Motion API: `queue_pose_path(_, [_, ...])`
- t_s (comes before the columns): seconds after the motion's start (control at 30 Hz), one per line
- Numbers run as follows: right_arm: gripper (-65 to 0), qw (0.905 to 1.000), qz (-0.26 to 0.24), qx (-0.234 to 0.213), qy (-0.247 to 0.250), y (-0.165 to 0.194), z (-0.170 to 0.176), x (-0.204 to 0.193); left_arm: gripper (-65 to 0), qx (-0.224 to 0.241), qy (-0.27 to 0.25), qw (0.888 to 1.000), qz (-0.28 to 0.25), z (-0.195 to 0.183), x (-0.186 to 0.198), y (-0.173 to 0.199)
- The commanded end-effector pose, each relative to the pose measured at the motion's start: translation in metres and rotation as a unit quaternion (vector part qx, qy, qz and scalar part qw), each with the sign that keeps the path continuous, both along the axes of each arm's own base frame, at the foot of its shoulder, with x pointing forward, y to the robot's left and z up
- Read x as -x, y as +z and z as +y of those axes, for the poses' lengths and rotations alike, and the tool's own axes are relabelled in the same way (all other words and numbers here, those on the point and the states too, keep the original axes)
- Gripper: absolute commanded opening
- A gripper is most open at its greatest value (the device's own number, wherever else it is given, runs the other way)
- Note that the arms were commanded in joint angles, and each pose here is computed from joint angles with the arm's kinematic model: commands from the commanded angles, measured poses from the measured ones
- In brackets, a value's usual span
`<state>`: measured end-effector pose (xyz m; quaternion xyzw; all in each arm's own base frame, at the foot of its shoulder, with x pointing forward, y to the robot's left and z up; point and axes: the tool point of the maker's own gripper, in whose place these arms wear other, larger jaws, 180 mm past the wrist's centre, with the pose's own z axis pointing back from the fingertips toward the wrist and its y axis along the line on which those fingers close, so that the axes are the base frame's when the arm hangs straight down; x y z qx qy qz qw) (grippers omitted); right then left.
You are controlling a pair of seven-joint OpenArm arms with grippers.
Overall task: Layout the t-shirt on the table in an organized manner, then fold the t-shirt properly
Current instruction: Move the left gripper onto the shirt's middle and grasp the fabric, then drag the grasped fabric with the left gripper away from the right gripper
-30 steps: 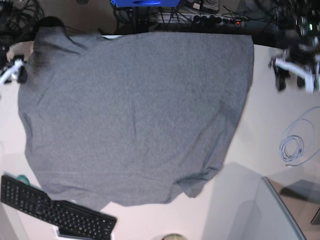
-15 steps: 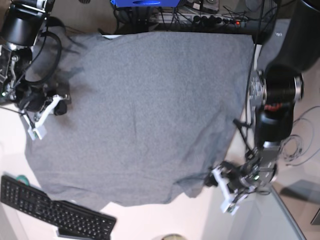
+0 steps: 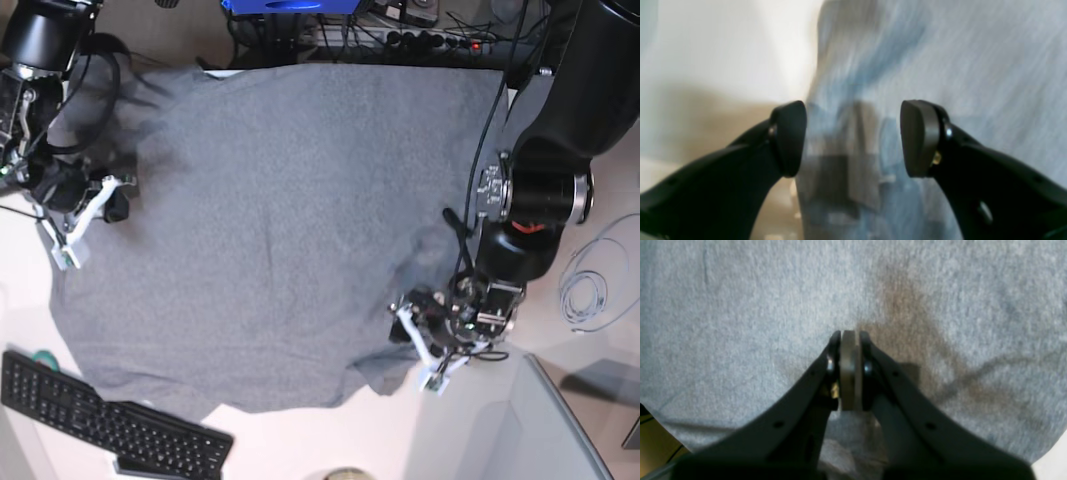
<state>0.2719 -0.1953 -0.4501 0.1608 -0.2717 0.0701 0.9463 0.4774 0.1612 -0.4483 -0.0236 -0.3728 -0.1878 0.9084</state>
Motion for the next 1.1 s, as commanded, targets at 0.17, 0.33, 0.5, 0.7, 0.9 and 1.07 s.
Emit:
queue_pose_path(0.17, [-62.4, 0.9999, 0.008, -0.009, -0.010, -0.007, -0.008, 0.001, -23.0, -0.015, -0.012, 1.000, 0.008, -0.001, 0.022, -0.017])
queue_pose_path(0.33, [-62.6, 0.9990, 0.035, 0.029, -0.001, -0.020, -0.017, 0.016, -23.2, -0.029, -0.024, 0.999, 0.033, -0.005, 0.061, -0.043])
queue_pose_path(0.5, [-62.7, 0.9974, 0.030, 0.066, 0.002, -0.025, -0.027, 0.017, -23.2, -0.049, -0.020, 0.995, 0.084, 0.011, 0.101, -0.071])
queue_pose_path(0.7, [-62.7, 0.9956, 0.055, 0.055, -0.053, -0.037, -0.053, 0.033, -23.2, -0.069, -0.033, 0.993, 0.086, 0.005, 0.137, -0.069])
queue_pose_path(0.9, [-62.7, 0.9954, 0.057, 0.054, -0.055, -0.039, -0.053, 0.035, -23.2, -0.094, -0.050, 0.993, 0.047, -0.010, 0.146, -0.026])
queue_pose_path(1.07, [-62.7, 0.9956, 0.055, 0.054, -0.053, -0.038, -0.052, 0.033, -23.2, -0.095, -0.017, 0.995, 0.005, 0.008, 0.112, 0.007])
